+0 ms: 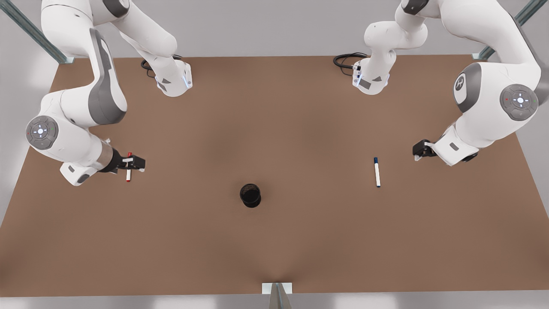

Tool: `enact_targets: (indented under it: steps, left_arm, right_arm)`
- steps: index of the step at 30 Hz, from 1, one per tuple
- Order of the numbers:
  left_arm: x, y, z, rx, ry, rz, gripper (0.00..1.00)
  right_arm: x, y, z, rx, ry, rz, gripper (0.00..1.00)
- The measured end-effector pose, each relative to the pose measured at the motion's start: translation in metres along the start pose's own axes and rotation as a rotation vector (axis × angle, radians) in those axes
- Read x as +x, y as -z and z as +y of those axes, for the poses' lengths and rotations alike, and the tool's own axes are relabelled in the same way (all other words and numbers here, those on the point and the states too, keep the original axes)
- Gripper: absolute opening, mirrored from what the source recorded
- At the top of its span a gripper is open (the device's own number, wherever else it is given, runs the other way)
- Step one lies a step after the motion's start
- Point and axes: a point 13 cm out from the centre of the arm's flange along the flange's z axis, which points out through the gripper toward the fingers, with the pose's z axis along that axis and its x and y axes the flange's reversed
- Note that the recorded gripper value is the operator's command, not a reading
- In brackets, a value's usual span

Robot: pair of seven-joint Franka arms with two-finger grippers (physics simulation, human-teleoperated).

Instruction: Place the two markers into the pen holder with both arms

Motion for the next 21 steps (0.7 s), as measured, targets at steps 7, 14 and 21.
enact_targets:
  steps: [7,14,21]
  left_arm:
    - [-0.001,-0.154,-0.018,0.046,-0.008,0.150,1.00]
    - [0.042,-0.286,-0.047,0.051,0.052,0.127,1.00]
    - [0.045,-0.343,-0.033,0.039,0.116,0.081,0.98]
  right_arm:
    - [0.027,-0.101,-0.050,0.000,-0.081,0.136,1.00]
    - [0.063,-0.233,-0.095,-0.034,-0.124,0.210,1.00]
    - [0.047,-0.269,-0.124,-0.041,-0.122,0.136,1.00]
